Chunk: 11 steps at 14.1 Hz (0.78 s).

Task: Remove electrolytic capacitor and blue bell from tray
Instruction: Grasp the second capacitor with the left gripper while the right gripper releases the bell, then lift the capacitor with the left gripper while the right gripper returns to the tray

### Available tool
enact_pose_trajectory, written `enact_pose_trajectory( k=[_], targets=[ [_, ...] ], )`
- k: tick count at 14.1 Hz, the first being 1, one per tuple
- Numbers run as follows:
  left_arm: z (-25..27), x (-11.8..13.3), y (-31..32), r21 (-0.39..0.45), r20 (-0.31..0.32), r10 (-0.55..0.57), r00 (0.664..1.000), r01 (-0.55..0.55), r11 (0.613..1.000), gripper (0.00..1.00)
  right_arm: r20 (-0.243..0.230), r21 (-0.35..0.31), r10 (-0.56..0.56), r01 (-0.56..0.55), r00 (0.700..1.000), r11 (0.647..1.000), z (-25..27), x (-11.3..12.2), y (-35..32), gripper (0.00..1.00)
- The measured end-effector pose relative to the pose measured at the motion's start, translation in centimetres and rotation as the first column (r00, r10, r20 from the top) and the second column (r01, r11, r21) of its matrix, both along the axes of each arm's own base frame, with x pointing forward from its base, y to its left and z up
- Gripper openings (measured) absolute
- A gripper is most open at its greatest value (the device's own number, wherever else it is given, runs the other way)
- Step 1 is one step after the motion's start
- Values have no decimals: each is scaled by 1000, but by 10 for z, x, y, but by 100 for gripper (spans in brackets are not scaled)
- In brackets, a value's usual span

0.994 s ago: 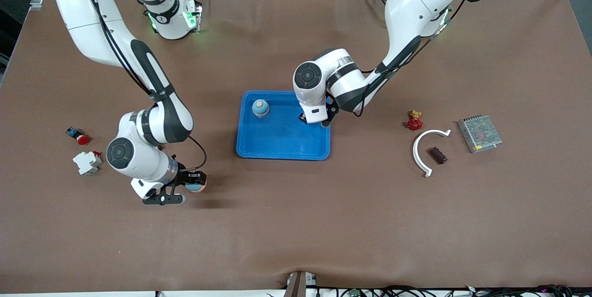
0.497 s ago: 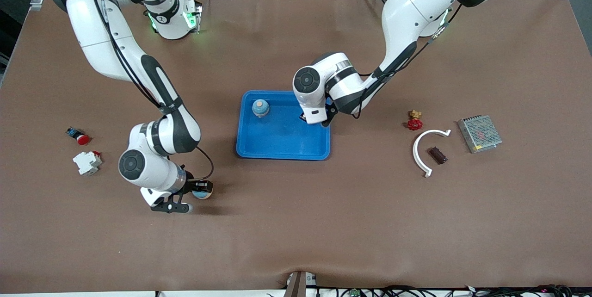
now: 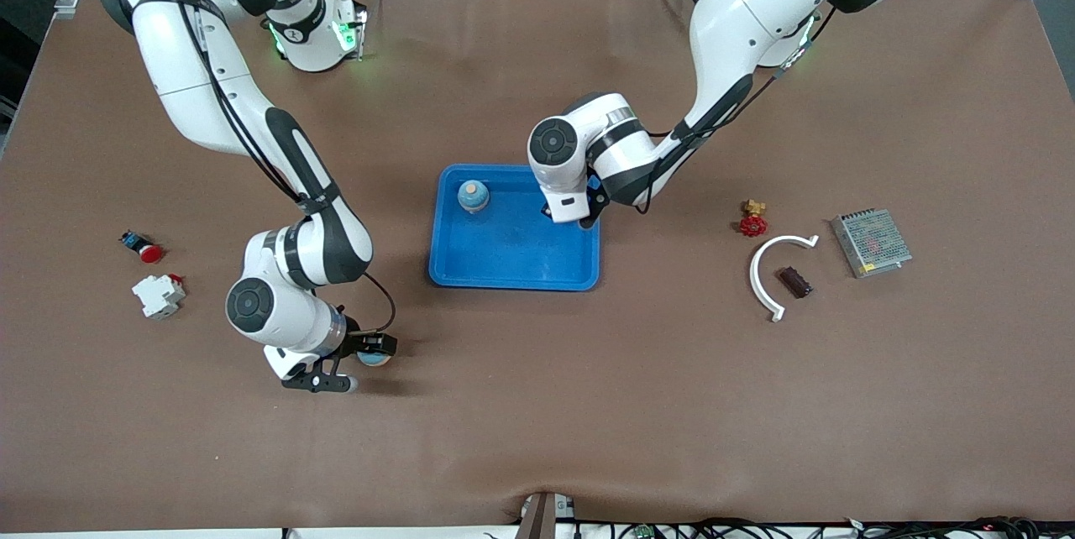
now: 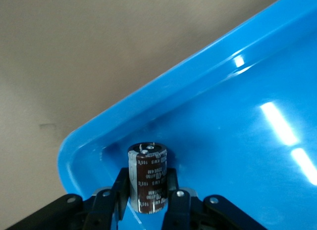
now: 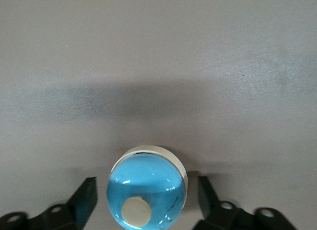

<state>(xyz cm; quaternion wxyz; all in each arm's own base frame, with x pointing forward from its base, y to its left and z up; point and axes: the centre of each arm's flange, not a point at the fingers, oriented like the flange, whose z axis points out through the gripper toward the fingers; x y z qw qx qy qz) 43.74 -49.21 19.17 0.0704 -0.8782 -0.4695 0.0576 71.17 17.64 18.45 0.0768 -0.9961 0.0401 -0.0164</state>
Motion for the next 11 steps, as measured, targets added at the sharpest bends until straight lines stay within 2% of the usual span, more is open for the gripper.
enact_pose_trajectory(
  k=[2, 4, 6, 9, 11],
  targets=[
    [22, 24, 4, -5, 54, 10, 998, -10, 1000, 34, -3, 3, -8, 8, 1000, 1000, 7, 3, 2, 100],
    [57, 63, 19, 25, 122, 4, 993, -7, 1000, 34, -79, -5, -37, 37, 996, 999, 20, -2, 6, 100],
    [91, 101, 49, 46, 139, -41, 989, 35, 998, 34, -134, -15, -63, 61, 989, 998, 54, -12, 23, 100],
    [121, 147, 113, 69, 129, -121, 984, 113, 991, 34, -129, -24, -63, 60, 990, 998, 101, -47, 49, 100],
    [123, 172, 163, 82, 85, -155, 984, 148, 986, 34, -108, -28, -69, 66, 992, 997, 108, -81, 57, 100]
  ],
)
